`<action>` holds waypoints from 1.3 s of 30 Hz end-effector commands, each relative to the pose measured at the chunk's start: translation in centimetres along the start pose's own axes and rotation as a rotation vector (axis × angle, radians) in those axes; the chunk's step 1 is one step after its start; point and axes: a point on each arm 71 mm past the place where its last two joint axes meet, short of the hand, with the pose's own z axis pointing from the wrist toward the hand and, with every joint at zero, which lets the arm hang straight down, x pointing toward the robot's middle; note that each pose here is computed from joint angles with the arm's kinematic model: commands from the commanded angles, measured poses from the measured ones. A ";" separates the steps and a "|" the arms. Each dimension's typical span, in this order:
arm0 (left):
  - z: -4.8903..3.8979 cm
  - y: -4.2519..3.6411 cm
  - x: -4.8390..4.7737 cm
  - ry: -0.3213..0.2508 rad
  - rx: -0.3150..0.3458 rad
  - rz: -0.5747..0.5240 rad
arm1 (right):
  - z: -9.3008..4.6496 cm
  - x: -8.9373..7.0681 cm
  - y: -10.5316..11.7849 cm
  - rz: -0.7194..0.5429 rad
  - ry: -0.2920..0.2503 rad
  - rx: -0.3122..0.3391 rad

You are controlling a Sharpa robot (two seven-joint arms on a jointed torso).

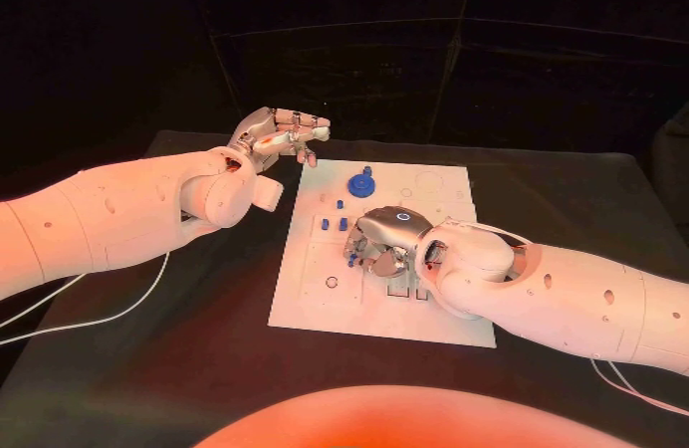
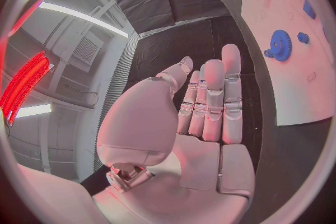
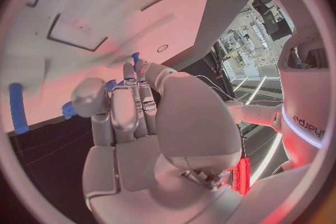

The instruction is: Assemble the parts on the task board

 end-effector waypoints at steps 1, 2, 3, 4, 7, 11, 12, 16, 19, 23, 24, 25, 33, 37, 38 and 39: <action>0.05 -0.17 0.00 0.005 0.008 -0.006 | 0.0 0.0 0.1 -0.015 0.011 -0.011; 0.05 -0.17 -0.01 0.005 0.008 -0.006 | -0.1 0.0 0.1 -0.016 0.012 -0.010; 0.04 -0.17 -0.02 0.005 0.008 -0.006 | -0.1 0.0 0.1 -0.017 0.013 -0.008; 0.04 -0.17 -0.03 0.005 0.008 -0.006 | -0.1 0.0 0.1 -0.019 0.013 -0.007; 0.03 -0.17 -0.04 0.005 0.008 -0.006 | -0.1 0.1 0.0 -0.026 0.016 -0.001; 0.03 -0.16 -0.04 0.006 0.007 -0.007 | 0.0 0.1 0.1 -0.040 0.022 -0.002; 0.04 -0.16 -0.05 0.006 0.007 -0.007 | 0.0 0.2 0.1 -0.042 0.023 -0.003; 0.04 -0.15 -0.10 0.006 0.006 -0.006 | 0.2 0.3 0.4 -0.052 0.029 -0.010; 0.05 -0.13 -0.13 0.006 0.004 -0.006 | 0.3 0.4 0.5 -0.053 0.029 -0.012; 0.05 -0.11 -0.14 0.007 0.002 -0.007 | 0.3 0.5 0.4 -0.051 0.026 -0.009; 0.05 -0.11 -0.14 0.008 0.001 -0.007 | 0.3 0.5 0.4 -0.049 0.026 -0.008; 0.05 -0.11 -0.14 0.008 0.001 -0.007 | 0.3 0.5 0.3 -0.047 0.027 -0.006; 0.04 -0.08 -0.26 0.007 -0.002 -0.007 | 0.3 0.3 0.1 -0.034 0.002 0.001; 0.03 -0.07 -0.31 0.007 -0.003 -0.007 | 0.0 -0.1 0.1 -0.009 -0.059 -0.008; 0.02 -0.07 -0.32 0.007 -0.003 -0.007 | -0.1 -0.3 0.1 -0.001 -0.077 -0.014; 0.02 -0.07 -0.33 0.006 -0.003 -0.007 | -0.2 -0.4 0.1 0.008 -0.096 -0.021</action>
